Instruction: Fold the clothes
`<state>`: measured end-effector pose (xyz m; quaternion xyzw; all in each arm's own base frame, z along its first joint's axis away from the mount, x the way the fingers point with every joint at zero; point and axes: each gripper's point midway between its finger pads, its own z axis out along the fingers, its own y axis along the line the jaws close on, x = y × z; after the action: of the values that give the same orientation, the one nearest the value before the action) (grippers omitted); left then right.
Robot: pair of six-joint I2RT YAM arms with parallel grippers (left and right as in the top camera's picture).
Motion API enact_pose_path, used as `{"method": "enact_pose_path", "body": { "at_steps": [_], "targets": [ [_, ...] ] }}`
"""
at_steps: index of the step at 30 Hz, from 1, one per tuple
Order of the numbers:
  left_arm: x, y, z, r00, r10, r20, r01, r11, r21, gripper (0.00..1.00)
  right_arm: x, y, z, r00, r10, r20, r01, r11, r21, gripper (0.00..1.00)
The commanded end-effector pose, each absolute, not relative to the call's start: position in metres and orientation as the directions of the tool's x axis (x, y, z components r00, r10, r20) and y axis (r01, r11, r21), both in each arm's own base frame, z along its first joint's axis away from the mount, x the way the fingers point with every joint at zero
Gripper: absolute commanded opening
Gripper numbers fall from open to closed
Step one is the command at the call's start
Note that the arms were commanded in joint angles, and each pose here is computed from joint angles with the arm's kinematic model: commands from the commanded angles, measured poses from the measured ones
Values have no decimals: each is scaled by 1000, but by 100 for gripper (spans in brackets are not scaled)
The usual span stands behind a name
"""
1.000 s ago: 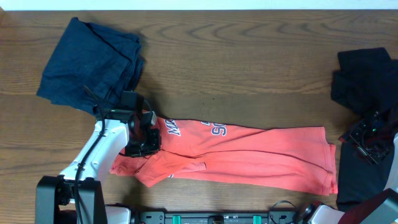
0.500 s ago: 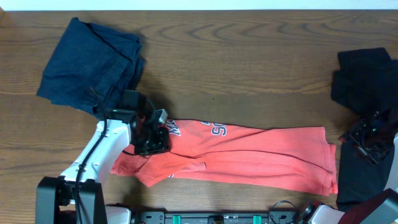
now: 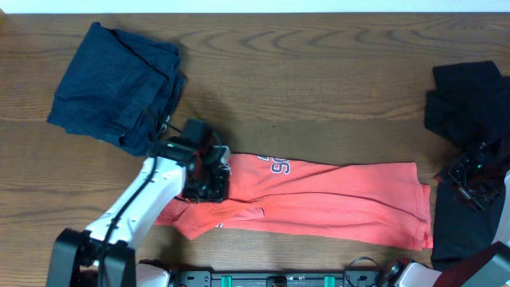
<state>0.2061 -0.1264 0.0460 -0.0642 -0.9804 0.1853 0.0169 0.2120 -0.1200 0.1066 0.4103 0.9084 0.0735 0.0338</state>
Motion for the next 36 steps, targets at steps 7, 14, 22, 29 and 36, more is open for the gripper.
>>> {"method": "enact_pose_path", "body": {
  "at_steps": [7,14,22,29,36],
  "targets": [
    [236,-77,57,-995,14,-96,33,978,-205,56,211,-119,108,-668,744,-8,733,660,167,59],
    [220,-85,29,-999,42,21,35,968,-247,57,211,-119,108,-668,744,-7,732,659,170,59],
    [215,-93,28,-997,66,45,50,954,-296,14,212,-118,108,-668,744,-6,732,659,174,59],
    [204,-95,30,-994,67,92,35,949,-313,6,212,-119,108,-668,744,-8,732,659,174,59],
    [219,-134,67,-993,104,47,65,854,-517,6,212,-119,108,-668,744,-9,731,659,174,59]
  ]
}}
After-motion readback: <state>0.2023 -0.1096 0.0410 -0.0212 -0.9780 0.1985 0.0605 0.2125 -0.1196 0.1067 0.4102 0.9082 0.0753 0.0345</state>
